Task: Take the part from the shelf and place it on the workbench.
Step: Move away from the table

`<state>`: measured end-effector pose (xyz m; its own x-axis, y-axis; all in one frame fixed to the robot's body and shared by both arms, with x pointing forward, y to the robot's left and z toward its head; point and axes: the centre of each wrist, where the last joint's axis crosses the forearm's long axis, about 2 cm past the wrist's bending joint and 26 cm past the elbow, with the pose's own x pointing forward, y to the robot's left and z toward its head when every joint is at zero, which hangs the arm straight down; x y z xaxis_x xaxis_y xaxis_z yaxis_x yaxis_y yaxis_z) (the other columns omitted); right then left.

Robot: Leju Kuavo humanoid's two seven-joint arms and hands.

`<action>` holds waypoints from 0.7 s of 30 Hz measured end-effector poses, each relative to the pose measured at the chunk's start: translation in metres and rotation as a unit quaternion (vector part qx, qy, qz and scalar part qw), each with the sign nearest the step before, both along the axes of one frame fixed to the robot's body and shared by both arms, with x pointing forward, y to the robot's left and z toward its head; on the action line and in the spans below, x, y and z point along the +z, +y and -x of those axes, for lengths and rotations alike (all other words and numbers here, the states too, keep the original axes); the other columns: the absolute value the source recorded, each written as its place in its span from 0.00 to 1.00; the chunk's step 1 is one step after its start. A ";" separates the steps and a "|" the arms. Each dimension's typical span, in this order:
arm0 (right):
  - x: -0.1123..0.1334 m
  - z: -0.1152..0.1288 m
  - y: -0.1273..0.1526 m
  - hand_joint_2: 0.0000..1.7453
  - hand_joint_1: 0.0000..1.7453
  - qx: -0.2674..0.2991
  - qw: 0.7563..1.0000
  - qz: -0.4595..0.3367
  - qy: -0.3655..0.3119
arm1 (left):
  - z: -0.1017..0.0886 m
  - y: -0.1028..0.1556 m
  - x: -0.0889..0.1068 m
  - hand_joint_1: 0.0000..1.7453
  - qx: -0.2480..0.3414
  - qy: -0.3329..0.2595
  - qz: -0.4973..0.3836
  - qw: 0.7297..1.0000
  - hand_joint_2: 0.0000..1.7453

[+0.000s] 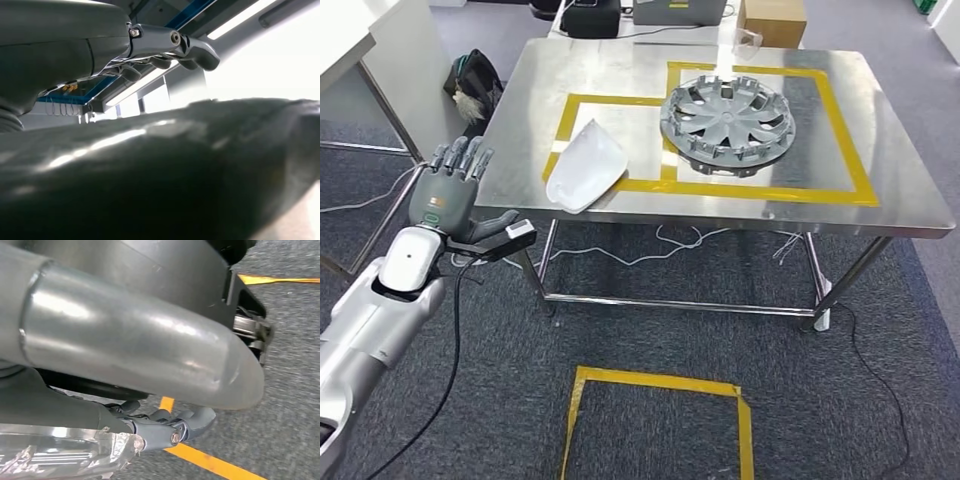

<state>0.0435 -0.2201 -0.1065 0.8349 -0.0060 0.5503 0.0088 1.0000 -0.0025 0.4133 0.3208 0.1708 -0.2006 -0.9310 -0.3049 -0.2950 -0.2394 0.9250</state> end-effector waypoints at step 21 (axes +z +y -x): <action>-0.001 -0.003 -0.006 0.00 0.00 -0.009 1.000 -0.008 -0.016 | -0.016 -0.027 0.019 0.00 -0.011 -0.003 0.000 1.000 0.00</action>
<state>0.0461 -0.2260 -0.1071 0.8164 -0.0297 0.5767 0.0260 0.9996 0.0146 0.4292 0.2941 0.1897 -0.2183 -0.9264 -0.3067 -0.3057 -0.2336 0.9230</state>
